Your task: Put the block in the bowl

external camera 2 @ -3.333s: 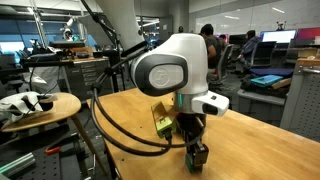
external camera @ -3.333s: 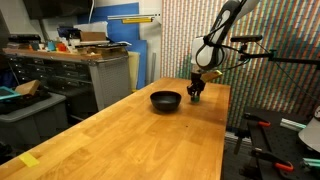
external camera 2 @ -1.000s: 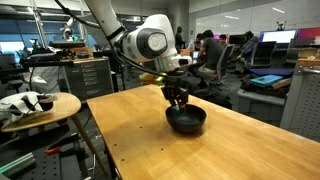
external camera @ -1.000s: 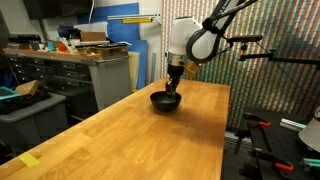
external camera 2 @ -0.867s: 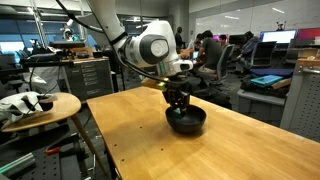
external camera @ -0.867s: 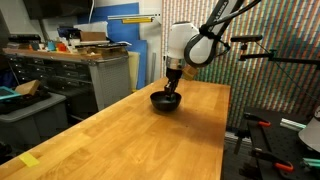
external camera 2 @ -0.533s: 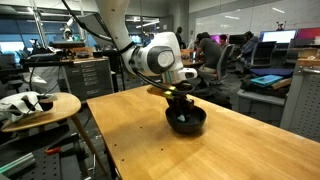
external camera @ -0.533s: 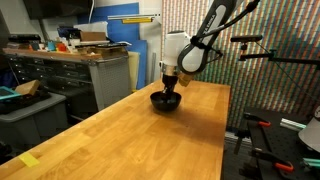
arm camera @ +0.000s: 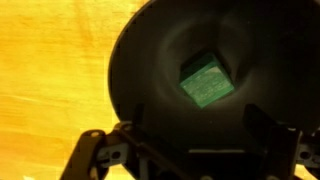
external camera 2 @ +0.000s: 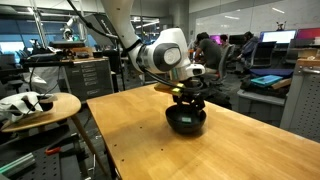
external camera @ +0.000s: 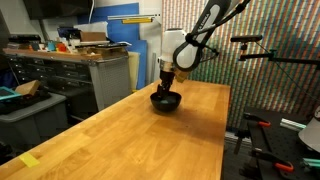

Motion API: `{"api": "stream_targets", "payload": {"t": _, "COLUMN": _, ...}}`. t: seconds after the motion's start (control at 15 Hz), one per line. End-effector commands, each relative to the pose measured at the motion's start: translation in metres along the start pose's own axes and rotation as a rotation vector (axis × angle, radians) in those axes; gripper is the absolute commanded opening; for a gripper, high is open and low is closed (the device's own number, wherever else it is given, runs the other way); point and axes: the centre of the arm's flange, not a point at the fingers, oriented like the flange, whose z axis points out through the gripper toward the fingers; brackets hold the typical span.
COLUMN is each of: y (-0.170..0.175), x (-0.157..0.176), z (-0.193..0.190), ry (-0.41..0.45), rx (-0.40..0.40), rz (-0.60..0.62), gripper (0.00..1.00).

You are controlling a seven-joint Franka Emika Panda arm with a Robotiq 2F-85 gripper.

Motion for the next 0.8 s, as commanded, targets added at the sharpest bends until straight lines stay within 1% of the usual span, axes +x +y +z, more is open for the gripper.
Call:
{"api": "stream_targets", "payload": {"t": 0.0, "y": 0.026, "x": 0.006, "z": -0.037, "ry": 0.013, "rx": 0.01, "rz": 0.042, "gripper": 1.0}}
{"api": "stream_targets", "payload": {"t": 0.13, "y": 0.039, "x": 0.007, "z": -0.054, "ry": 0.018, "rx": 0.003, "rz": 0.074, "gripper": 1.0}}
{"api": "stream_targets", "payload": {"t": 0.27, "y": 0.05, "x": 0.006, "z": -0.073, "ry": 0.003, "rx": -0.002, "rz": 0.097, "gripper": 1.0}}
{"api": "stream_targets", "payload": {"t": 0.47, "y": 0.06, "x": 0.005, "z": -0.094, "ry": -0.033, "rx": -0.012, "rz": 0.115, "gripper": 1.0}}
{"api": "stream_targets", "payload": {"t": 0.73, "y": 0.066, "x": 0.001, "z": -0.113, "ry": -0.086, "rx": -0.009, "rz": 0.128, "gripper": 1.0}}
